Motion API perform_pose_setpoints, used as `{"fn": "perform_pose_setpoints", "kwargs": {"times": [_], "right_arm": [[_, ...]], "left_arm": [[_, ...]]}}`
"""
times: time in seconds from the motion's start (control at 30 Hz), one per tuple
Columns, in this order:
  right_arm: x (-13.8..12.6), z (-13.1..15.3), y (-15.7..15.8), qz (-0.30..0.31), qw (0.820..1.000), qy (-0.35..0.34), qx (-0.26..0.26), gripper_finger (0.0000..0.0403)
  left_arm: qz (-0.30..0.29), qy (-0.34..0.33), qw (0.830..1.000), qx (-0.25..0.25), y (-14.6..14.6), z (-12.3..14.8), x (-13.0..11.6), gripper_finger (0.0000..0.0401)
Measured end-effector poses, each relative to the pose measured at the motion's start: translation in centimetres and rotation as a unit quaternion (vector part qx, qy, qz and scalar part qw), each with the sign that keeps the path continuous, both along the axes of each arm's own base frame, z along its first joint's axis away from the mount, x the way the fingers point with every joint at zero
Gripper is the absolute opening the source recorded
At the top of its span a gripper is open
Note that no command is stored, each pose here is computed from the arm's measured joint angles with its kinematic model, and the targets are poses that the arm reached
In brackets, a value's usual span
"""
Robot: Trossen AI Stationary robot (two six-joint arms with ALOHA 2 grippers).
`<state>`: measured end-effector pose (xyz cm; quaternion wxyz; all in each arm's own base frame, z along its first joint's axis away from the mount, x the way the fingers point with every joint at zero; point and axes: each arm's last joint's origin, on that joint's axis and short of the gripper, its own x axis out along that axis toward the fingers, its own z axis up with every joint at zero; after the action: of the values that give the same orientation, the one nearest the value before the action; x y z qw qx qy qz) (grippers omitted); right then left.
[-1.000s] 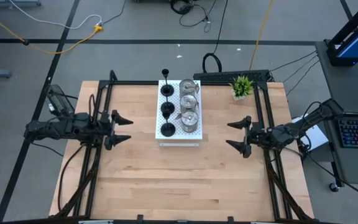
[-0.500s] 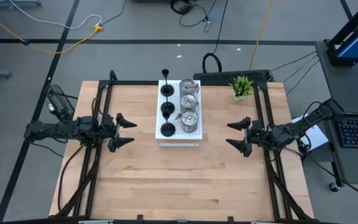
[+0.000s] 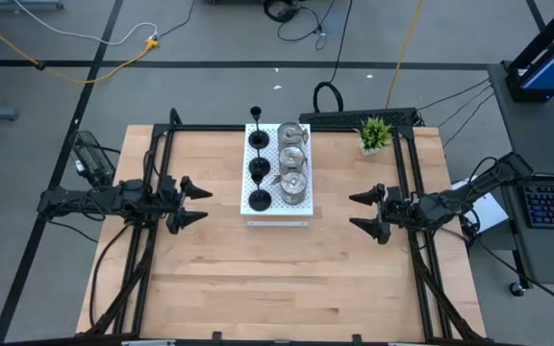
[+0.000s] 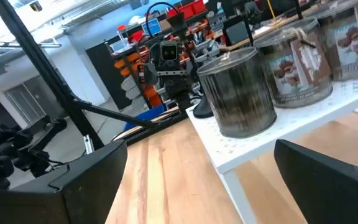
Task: Pick & Place candle stick holders
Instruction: Return to Home Position
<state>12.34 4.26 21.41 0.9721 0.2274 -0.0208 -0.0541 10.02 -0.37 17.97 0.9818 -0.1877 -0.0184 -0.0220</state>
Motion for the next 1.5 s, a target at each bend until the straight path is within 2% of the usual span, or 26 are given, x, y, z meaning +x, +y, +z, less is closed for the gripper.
{"fn": "perform_pose_setpoints", "kwargs": {"times": [0.2, 0.33, 0.43, 0.6, 0.7, 0.87, 0.9, 1.1, 1.37, 1.5], "right_arm": [[0.2, -0.2, 0.1, 0.000, 1.000, 0.005, 0.027, 0.0400], [0.3, -0.4, -0.1, -0.051, 0.999, 0.017, -0.007, 0.0391], [0.3, -0.5, -0.3, -0.085, 0.995, 0.026, -0.039, 0.0364], [0.3, -0.4, -0.3, -0.084, 0.993, 0.033, -0.080, 0.0272], [0.2, -0.3, -0.4, -0.084, 0.991, 0.033, -0.103, 0.0193], [-0.3, 0.0, -0.6, -0.082, 0.986, 0.033, -0.141, 0.0036], [-0.4, 0.0, -0.6, -0.075, 0.986, 0.032, -0.147, 0.0019], [-1.3, 0.6, -0.9, -0.044, 0.987, 0.021, -0.151, 0.0002], [-1.5, 2.4, -1.9, -0.048, 0.976, 0.103, -0.184, 0.0000], [-1.3, 1.8, -2.8, -0.060, 0.970, 0.153, -0.180, 0.0000]], "left_arm": [[-0.001, 0.001, 1.000, -0.022, 0.0, 0.0, 0.0, 0.0365], [-0.001, 0.001, 1.000, -0.022, 0.0, 0.0, 0.0, 0.0365], [-0.001, 0.001, 1.000, -0.021, 0.0, 0.0, 0.0, 0.0365], [0.000, 0.000, 1.000, -0.013, 0.0, 0.0, 0.0, 0.0365], [0.000, 0.000, 1.000, 0.001, 0.0, 0.0, 0.0, 0.0365], [-0.002, -0.001, 1.000, 0.011, 0.0, 0.0, 0.0, 0.0365], [-0.004, -0.002, 1.000, 0.015, 0.0, 0.0, 0.0, 0.0365], [-0.028, -0.004, 0.999, 0.023, -0.2, 0.1, 0.0, 0.0365], [-0.023, 0.013, 0.999, 0.033, -0.1, -0.3, 0.0, 0.0365], [-0.024, 0.021, 0.999, 0.031, 0.0, -0.4, 0.0, 0.0365]]}}
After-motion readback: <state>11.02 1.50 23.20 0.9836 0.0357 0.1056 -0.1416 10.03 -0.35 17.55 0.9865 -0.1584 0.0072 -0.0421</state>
